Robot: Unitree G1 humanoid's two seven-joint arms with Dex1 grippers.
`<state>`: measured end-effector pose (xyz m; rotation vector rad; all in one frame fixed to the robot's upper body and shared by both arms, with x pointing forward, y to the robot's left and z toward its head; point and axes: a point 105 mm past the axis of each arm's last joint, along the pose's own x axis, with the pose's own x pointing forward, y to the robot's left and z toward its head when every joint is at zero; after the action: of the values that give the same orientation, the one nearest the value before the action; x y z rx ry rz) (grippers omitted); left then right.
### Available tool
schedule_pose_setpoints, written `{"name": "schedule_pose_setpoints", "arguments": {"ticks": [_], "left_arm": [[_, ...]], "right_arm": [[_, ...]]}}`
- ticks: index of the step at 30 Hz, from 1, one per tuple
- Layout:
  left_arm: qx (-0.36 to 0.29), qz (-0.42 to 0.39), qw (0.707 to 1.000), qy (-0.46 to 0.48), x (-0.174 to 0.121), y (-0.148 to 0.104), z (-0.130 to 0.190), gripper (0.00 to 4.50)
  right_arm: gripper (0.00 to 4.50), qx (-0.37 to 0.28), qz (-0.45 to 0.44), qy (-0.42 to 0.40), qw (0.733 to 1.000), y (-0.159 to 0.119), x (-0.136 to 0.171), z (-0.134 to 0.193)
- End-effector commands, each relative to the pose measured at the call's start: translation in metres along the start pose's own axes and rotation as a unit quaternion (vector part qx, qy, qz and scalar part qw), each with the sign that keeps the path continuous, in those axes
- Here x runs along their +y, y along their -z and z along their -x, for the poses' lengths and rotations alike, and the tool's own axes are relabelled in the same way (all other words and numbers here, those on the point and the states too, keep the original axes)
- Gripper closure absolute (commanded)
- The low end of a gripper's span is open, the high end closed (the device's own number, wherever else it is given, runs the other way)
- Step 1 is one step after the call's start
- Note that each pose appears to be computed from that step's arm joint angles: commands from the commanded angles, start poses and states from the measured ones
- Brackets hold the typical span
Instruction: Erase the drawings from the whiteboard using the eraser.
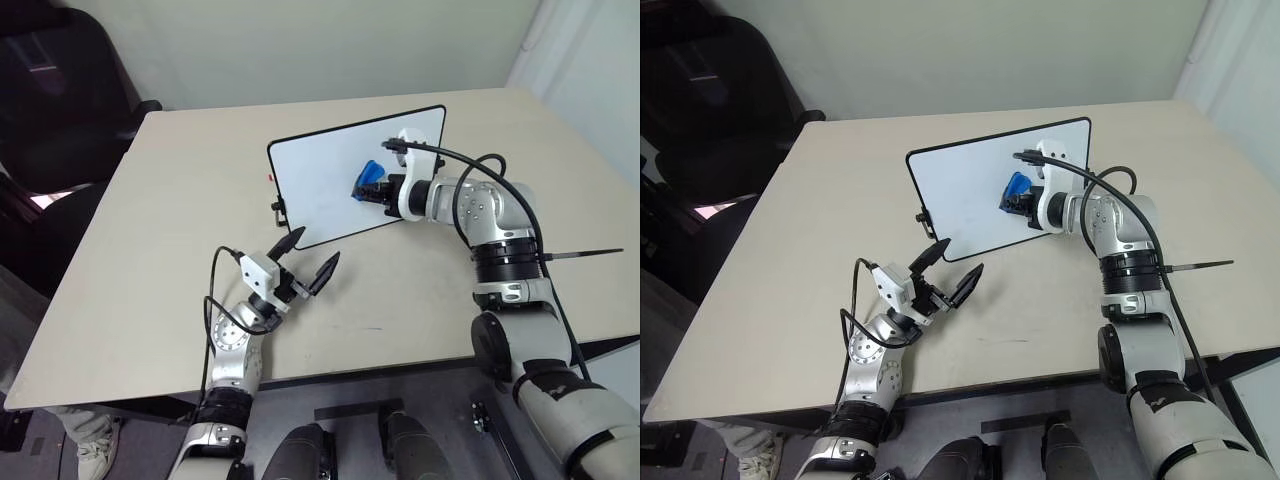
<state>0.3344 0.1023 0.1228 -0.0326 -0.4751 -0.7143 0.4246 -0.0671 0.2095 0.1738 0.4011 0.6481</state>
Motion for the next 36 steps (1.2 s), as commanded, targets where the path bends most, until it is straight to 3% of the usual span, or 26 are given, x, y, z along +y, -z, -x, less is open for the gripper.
{"name": "schedule_pose_setpoints", "arguments": {"ticks": [1,13,20,26,31,36], "left_arm": [[-0.010,0.004,1.000,-0.001,-0.004,-0.001,-0.002,0.00],[-0.013,0.000,1.000,0.001,-0.003,-0.004,-0.001,0.00],[-0.013,0.000,1.000,0.003,-0.002,-0.004,-0.001,0.00],[-0.015,-0.002,1.000,0.001,-0.001,-0.006,0.000,0.00],[-0.015,-0.002,1.000,-0.003,-0.001,-0.006,0.001,0.00],[-0.016,-0.003,1.000,-0.004,-0.001,-0.006,0.002,0.00]], "right_arm": [[3.50,-0.028,0.019,0.072,0.997,-0.015,-0.029,0.007],[3.50,-0.023,-0.006,0.118,0.993,-0.006,-0.059,0.013],[3.50,-0.051,0.016,0.033,0.998,-0.032,-0.007,0.005],[3.50,-0.074,0.027,0.007,0.997,-0.050,0.011,0.009],[3.50,-0.082,0.026,0.028,0.996,-0.053,-0.003,0.013],[3.50,-0.049,0.024,0.074,0.996,-0.028,-0.030,0.008]]}}
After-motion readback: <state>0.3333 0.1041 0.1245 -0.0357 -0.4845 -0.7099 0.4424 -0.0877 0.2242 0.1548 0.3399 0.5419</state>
